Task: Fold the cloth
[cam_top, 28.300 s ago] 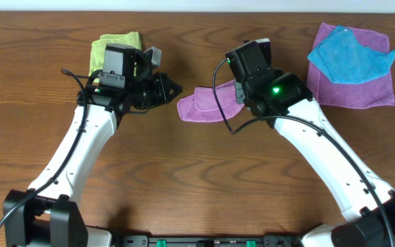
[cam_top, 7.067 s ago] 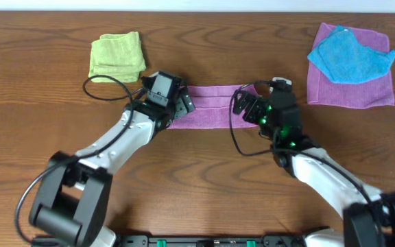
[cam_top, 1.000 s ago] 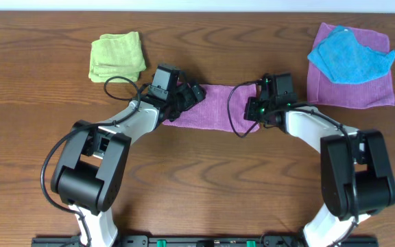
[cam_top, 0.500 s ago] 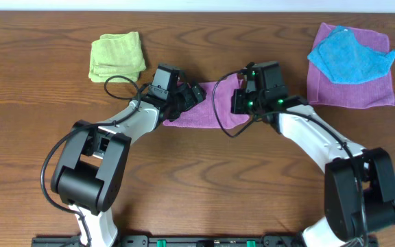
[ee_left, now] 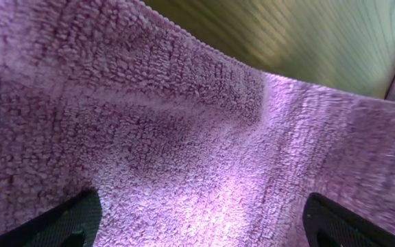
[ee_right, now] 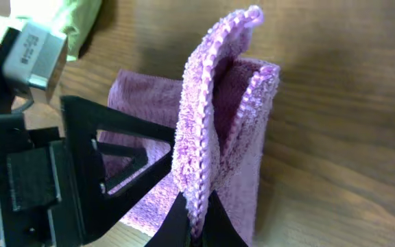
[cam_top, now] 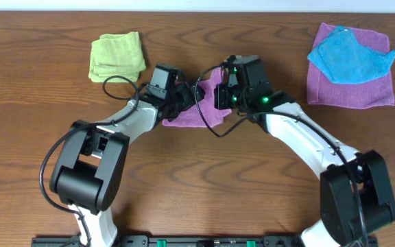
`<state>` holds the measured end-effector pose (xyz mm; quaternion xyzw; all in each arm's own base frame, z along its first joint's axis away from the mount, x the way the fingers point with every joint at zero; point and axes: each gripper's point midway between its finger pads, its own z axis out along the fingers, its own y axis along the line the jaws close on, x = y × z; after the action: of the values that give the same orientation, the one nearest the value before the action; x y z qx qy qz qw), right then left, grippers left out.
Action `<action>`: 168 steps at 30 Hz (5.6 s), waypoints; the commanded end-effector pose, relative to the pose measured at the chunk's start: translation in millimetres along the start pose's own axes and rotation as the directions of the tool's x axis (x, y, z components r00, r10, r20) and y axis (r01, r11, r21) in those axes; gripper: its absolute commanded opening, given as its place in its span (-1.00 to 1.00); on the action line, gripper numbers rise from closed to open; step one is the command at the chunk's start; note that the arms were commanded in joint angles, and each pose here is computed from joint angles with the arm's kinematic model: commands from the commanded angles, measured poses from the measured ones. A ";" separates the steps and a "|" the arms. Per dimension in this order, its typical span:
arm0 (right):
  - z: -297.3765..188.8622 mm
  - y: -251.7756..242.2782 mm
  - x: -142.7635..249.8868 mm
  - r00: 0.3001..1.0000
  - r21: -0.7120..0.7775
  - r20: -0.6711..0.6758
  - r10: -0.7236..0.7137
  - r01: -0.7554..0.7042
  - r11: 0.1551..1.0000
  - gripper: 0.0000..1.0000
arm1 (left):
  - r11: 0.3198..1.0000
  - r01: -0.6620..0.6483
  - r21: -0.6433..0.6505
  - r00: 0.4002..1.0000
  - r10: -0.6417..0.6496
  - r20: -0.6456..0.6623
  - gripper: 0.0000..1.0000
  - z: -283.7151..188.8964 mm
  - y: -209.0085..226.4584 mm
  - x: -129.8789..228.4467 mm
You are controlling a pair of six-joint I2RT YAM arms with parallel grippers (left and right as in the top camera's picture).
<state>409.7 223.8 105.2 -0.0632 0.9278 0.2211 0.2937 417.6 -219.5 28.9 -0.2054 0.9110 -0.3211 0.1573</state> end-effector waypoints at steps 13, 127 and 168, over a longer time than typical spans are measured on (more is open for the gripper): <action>-5.8 17.3 -12.3 0.996 0.074 0.070 -0.048 0.043 0.996 -0.97 | 0.992 0.028 0.124 0.997 -0.036 0.063 0.91 -31.0 -24.2 -36.1; 81.9 17.0 -3.0 0.995 0.061 0.029 -0.093 0.091 0.994 0.85 | 0.920 -0.130 -0.370 0.988 0.150 0.027 0.90 -220.2 101.0 -26.8; 9.5 -47.3 85.1 0.923 0.385 -0.377 0.076 0.081 0.919 -0.97 | 0.937 -0.122 -0.327 0.991 0.135 0.017 0.90 -217.3 94.1 -23.5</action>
<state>361.7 190.5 25.8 -0.0507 0.9922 0.0296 0.1100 320.2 -27.4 127.6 -0.1811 0.9604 -0.1460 0.1534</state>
